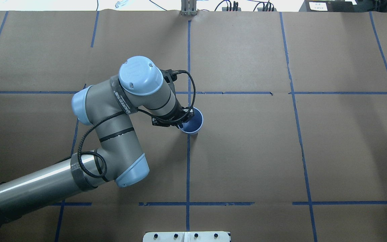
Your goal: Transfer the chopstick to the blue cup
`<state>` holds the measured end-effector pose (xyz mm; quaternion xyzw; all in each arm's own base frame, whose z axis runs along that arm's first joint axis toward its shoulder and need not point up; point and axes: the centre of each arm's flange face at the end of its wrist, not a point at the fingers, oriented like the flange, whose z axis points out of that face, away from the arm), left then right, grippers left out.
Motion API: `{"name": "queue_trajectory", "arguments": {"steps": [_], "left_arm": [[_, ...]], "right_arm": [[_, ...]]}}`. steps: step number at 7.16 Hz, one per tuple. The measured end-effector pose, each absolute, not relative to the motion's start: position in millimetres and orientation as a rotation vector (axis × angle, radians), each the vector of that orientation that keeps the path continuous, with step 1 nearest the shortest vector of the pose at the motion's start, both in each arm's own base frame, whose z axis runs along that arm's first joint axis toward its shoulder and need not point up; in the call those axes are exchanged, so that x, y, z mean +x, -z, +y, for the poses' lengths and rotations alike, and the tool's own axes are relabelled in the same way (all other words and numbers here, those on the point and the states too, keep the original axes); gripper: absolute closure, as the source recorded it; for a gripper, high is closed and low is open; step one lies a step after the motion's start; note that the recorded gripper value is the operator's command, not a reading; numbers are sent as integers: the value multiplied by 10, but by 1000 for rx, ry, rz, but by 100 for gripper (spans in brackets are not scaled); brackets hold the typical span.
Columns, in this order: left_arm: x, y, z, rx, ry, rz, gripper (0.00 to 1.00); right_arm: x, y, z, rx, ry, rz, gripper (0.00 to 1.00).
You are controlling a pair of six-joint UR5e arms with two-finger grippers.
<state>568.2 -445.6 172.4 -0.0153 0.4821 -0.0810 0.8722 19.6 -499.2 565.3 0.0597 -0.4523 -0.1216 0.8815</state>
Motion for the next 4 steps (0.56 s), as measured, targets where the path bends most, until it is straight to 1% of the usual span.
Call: {"name": "queue_trajectory", "arguments": {"steps": [1,2,3,4], "left_arm": [[5722,-1738,-4419,-20,171,1000,52],[5735,-1746,-4402,-15,172,996,24],[5725,-1734,-4393,-12,172,997,7],[5657,-1683,-4397,-6,175,1005,6]], "right_arm": [[196,-5650,-4990,125,255,-942,0],[196,-5647,-4990,126,255,-942,0],[197,-5641,-4990,127,255,-940,0],[200,-5633,-4990,128,255,-935,0]]}}
